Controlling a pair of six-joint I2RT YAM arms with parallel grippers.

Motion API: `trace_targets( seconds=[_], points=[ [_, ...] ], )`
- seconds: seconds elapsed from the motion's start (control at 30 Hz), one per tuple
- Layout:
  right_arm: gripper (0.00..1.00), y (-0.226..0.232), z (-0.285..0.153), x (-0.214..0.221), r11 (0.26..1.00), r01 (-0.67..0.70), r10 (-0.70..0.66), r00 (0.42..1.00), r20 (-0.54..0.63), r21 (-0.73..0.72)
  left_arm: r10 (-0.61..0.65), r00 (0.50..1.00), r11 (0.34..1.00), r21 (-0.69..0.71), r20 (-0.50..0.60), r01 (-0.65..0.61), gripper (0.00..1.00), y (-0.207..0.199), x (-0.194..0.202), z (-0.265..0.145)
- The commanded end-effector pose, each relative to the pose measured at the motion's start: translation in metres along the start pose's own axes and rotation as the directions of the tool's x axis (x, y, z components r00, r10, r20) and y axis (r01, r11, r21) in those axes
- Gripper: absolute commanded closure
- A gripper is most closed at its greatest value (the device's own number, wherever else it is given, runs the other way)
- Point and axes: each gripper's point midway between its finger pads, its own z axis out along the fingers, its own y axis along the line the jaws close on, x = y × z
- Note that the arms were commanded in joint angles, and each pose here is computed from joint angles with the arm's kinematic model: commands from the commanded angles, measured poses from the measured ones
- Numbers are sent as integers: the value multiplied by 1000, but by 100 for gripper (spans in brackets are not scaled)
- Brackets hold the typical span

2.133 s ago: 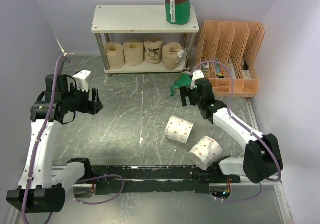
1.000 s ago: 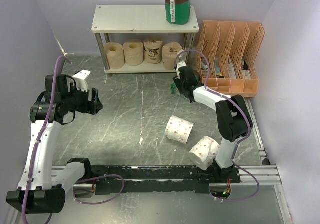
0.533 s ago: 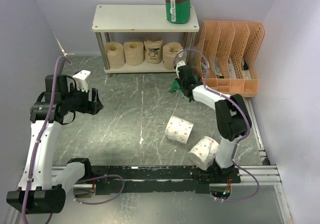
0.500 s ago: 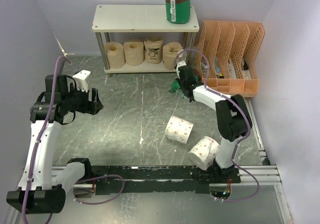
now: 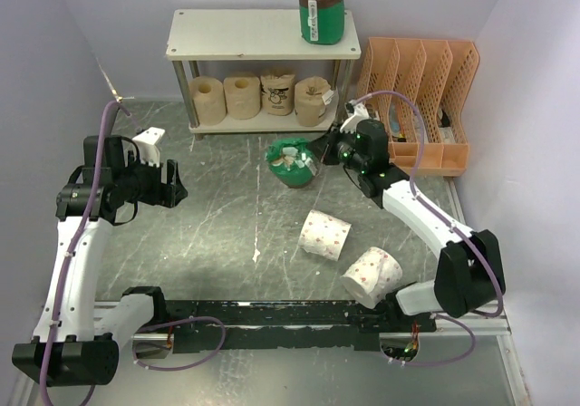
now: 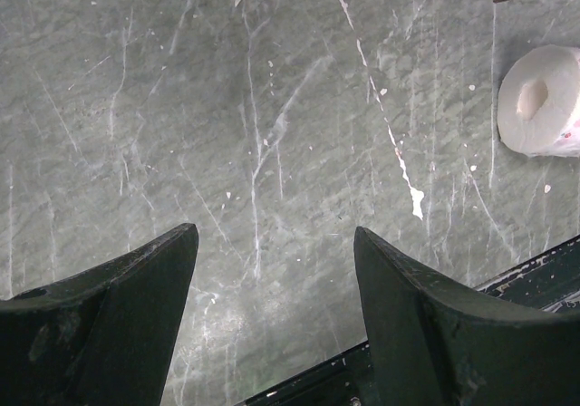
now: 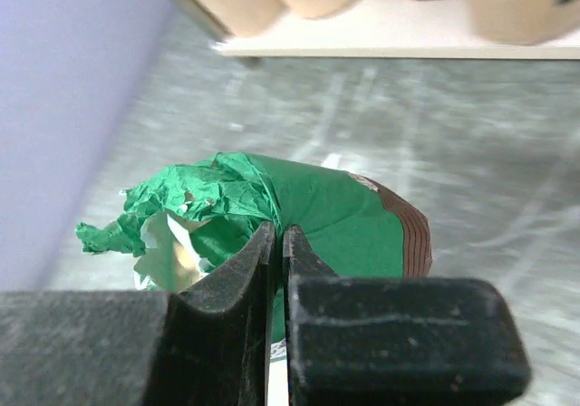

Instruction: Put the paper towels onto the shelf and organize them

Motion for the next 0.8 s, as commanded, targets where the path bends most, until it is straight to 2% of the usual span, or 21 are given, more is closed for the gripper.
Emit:
trace_targets(
  seconds=[0.0,0.13,0.3,0.6,0.77],
  points=[
    [100,73,-19,-55,915,-254,294,952,86,-313,3,1000,1000,-18,23,-2,20,5,-3,1],
    [100,92,-22,-91,890,-275,337,934,119,-364,3,1000,1000,-23,28,-2,19,5,-3,-1],
    [100,92,-2,-85,867,-324,372,926,61,-378,7,999,1000,-23,35,-6,19,4,-4,-2],
    [100,70,40,1,793,-500,489,863,-126,-348,13,999,1000,-24,47,-12,19,3,-5,-5],
    [100,92,61,34,765,-528,491,849,-197,-369,10,999,1000,-17,37,-9,19,3,-5,-3]
  ],
)
